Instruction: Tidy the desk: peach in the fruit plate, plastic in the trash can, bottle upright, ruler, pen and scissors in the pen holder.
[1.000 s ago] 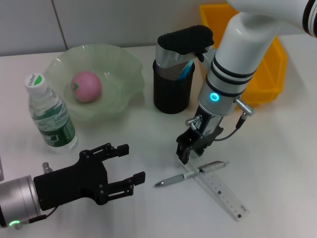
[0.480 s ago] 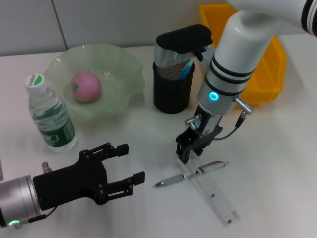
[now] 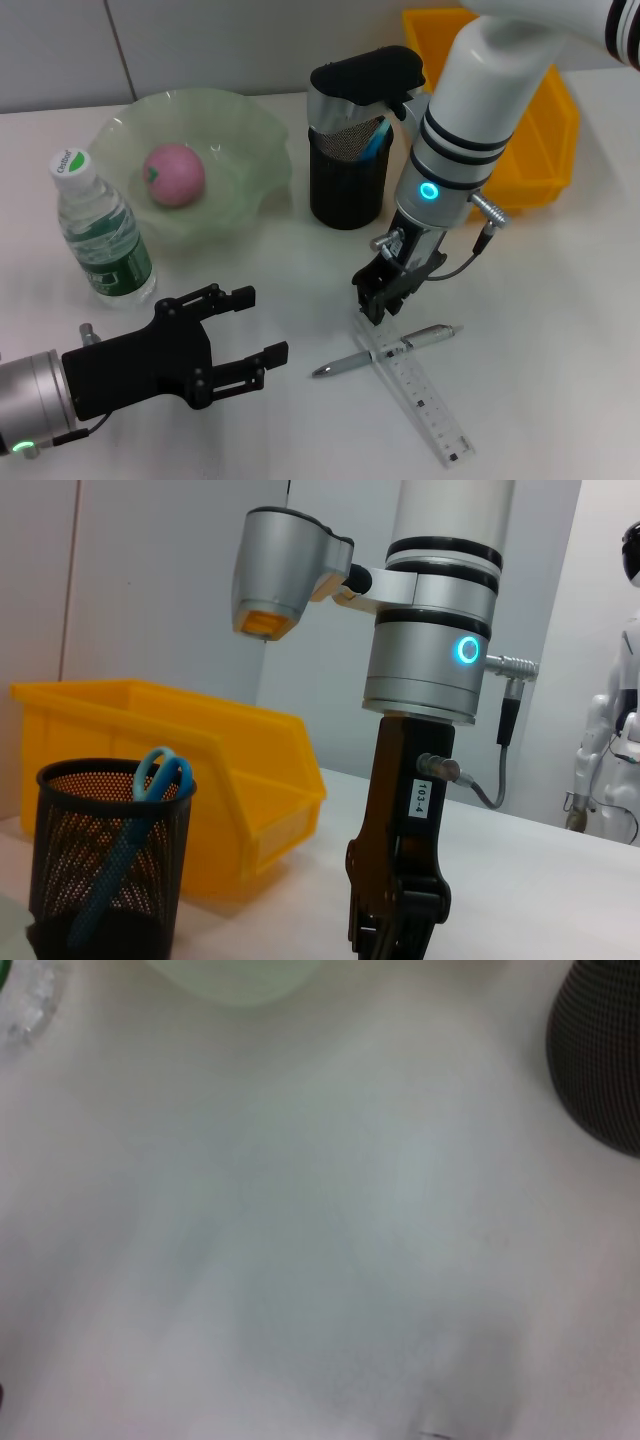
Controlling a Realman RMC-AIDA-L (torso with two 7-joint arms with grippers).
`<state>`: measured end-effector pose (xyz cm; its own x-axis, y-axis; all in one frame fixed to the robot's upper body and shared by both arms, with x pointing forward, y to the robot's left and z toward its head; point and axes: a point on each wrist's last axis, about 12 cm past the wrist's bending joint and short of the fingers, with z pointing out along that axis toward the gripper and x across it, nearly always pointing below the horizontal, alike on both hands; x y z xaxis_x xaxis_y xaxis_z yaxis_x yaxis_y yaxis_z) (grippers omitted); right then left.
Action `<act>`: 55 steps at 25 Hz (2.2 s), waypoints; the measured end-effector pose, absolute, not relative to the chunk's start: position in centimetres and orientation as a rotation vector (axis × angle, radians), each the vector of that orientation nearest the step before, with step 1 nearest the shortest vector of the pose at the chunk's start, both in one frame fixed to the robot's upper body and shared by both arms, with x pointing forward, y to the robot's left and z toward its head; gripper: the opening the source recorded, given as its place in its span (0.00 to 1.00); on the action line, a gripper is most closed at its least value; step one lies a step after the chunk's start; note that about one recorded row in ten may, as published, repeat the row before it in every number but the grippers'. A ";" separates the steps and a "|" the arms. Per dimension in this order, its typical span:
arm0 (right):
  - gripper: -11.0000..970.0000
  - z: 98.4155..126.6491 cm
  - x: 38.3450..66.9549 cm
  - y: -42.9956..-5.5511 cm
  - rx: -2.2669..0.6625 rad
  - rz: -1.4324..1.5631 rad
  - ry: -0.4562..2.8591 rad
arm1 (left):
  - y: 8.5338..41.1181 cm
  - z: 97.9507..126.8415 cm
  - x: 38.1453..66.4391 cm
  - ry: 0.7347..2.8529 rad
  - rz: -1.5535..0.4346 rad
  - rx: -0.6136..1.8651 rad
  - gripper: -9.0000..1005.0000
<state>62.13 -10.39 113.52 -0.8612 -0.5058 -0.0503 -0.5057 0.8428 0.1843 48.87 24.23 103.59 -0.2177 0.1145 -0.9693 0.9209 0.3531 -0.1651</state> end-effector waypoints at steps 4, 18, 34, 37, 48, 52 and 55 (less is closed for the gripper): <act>0.21 113.7 62.2 -10.2 0.842 -0.297 -3.017 | 24.4 103.7 48.9 1.608 -0.999 0.947 0.78; 0.55 114.5 62.0 -9.6 0.909 -0.248 -3.010 | 24.8 103.7 49.1 1.611 -0.990 0.956 0.78; 0.54 113.8 61.5 -9.1 0.943 -0.246 -2.993 | 25.2 103.9 49.2 1.612 -0.982 0.960 0.78; 0.54 113.6 61.5 -9.1 0.961 -0.219 -2.995 | 25.2 103.9 49.2 1.612 -0.983 0.960 0.78; 0.54 113.5 61.5 -8.9 0.969 -0.225 -3.003 | 25.3 104.0 49.2 1.612 -0.979 0.963 0.78; 0.54 113.3 61.3 -8.7 0.979 -0.232 -2.993 | 25.3 104.0 49.3 1.610 -0.979 0.965 0.78; 0.54 113.2 61.3 -8.7 0.981 -0.231 -2.993 | 25.3 104.0 49.3 1.608 -0.979 0.966 0.78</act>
